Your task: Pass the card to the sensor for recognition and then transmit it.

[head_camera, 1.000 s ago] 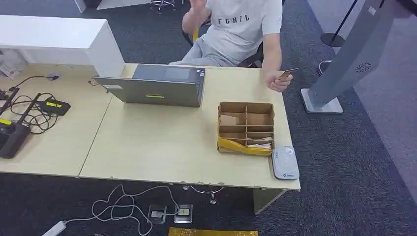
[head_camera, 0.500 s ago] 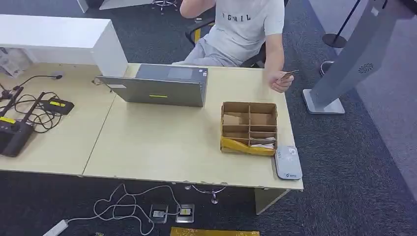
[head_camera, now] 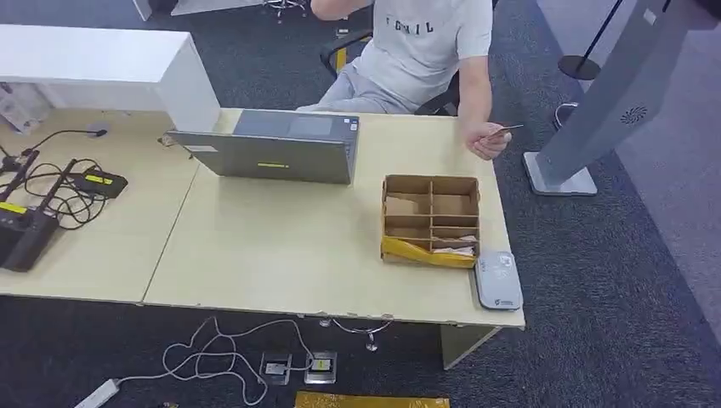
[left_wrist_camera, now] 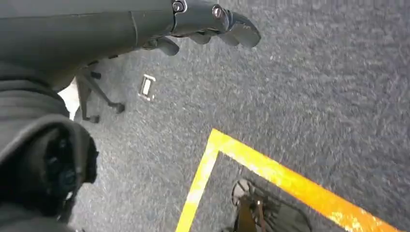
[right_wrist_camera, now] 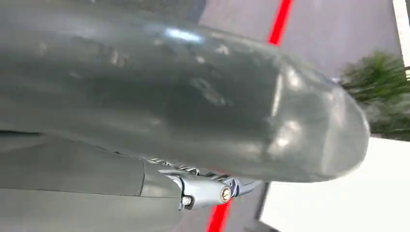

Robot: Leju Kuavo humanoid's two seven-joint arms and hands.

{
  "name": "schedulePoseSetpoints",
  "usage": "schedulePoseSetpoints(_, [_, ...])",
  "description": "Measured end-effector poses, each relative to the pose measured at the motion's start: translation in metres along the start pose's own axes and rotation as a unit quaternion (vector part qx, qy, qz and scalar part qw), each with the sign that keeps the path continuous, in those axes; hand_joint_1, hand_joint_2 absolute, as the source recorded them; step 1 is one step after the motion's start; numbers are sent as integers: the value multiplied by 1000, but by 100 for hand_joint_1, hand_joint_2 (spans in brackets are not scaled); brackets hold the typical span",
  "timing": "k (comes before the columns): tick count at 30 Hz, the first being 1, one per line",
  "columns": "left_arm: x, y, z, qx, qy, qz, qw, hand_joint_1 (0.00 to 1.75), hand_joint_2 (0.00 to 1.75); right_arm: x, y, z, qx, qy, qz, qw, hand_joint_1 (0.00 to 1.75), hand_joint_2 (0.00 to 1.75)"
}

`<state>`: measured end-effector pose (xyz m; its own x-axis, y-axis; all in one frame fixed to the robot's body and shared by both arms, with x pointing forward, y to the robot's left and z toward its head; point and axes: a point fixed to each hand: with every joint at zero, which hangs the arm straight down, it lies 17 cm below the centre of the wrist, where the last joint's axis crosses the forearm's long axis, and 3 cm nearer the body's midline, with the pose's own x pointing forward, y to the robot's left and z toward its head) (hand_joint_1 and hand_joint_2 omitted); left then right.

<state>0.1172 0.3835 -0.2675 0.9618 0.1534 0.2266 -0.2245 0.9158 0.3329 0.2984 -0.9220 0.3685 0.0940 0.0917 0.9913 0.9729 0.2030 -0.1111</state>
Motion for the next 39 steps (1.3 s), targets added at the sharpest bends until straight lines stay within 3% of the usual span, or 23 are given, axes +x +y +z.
schedulePoseSetpoints(12, [1,1,0,1,-3,1,1000,0,0,29,-3,-3,4,-44,16,999,0,0])
schedulePoseSetpoints(13, [1,1,0,-1,-4,-1,1000,0,0,41,2,-2,12,-58,20,998,0,175])
schedulePoseSetpoints(17, [3,2,-1,-5,-7,-5,1000,0,0,89,37,8,81,-89,13,993,0,175])
schedulePoseSetpoints(20, [7,1,-1,-11,-18,-11,1000,0,0,107,62,20,113,-80,-1,990,0,175])
schedulePoseSetpoints(21, [8,1,-1,-14,-22,-12,1000,0,0,121,72,27,131,-105,0,986,0,175])
schedulePoseSetpoints(25, [11,6,-2,-11,-30,-17,999,0,0,184,140,80,231,-256,57,937,0,175])
schedulePoseSetpoints(30, [17,6,-2,-15,-35,-17,999,0,0,191,231,156,313,-270,183,892,0,175])
schedulePoseSetpoints(39, [15,8,-3,-16,-35,-21,999,0,0,176,308,269,422,-319,219,820,0,175])
